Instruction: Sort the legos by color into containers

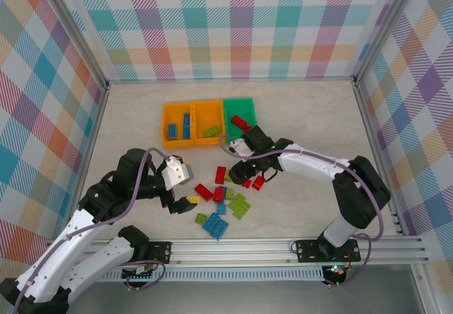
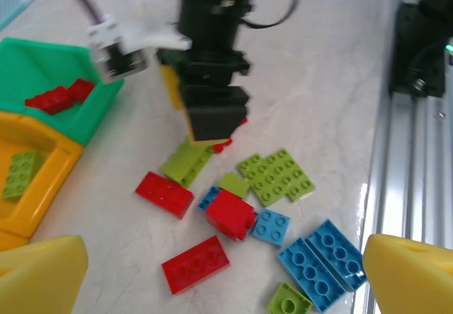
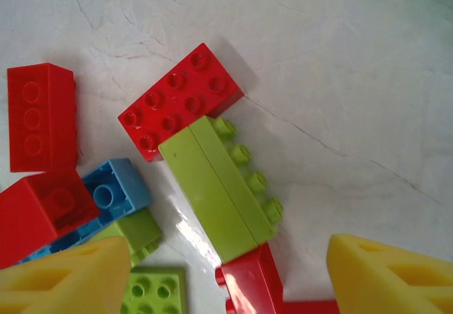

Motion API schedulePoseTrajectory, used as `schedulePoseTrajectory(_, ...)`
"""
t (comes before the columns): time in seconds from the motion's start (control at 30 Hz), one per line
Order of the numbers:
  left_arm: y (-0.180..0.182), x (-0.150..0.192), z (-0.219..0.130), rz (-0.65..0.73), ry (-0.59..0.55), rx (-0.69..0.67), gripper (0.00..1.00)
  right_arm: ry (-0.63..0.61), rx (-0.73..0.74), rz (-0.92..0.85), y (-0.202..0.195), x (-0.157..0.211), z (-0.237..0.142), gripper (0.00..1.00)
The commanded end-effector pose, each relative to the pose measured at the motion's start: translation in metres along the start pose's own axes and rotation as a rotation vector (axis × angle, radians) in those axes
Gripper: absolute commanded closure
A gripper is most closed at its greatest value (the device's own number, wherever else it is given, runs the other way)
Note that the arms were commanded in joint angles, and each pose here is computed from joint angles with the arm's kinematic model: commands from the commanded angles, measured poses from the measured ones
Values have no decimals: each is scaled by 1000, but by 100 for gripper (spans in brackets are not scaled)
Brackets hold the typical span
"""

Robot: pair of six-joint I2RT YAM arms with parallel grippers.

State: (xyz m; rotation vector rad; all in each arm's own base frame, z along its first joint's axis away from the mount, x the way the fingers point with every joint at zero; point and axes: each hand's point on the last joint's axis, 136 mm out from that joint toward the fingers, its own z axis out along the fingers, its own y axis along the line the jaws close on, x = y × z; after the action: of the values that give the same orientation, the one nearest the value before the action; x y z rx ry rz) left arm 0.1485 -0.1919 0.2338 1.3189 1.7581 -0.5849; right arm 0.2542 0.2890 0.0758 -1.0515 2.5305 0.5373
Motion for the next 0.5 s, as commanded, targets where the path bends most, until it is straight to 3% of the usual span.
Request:
schedulePoseTrajectory(0.0,-11,-14,2,145,-87,62,0,7,-28,-45,6,-8,17,31)
schedulePoseTrajectory(0.2,-14,8,11,130,5,100,0,79,-27,-54,5,6,41,38)
schedulePoseTrajectory(0.47,-15,23,19,117,64,120,0,77,22,-46,-3,1,43,64)
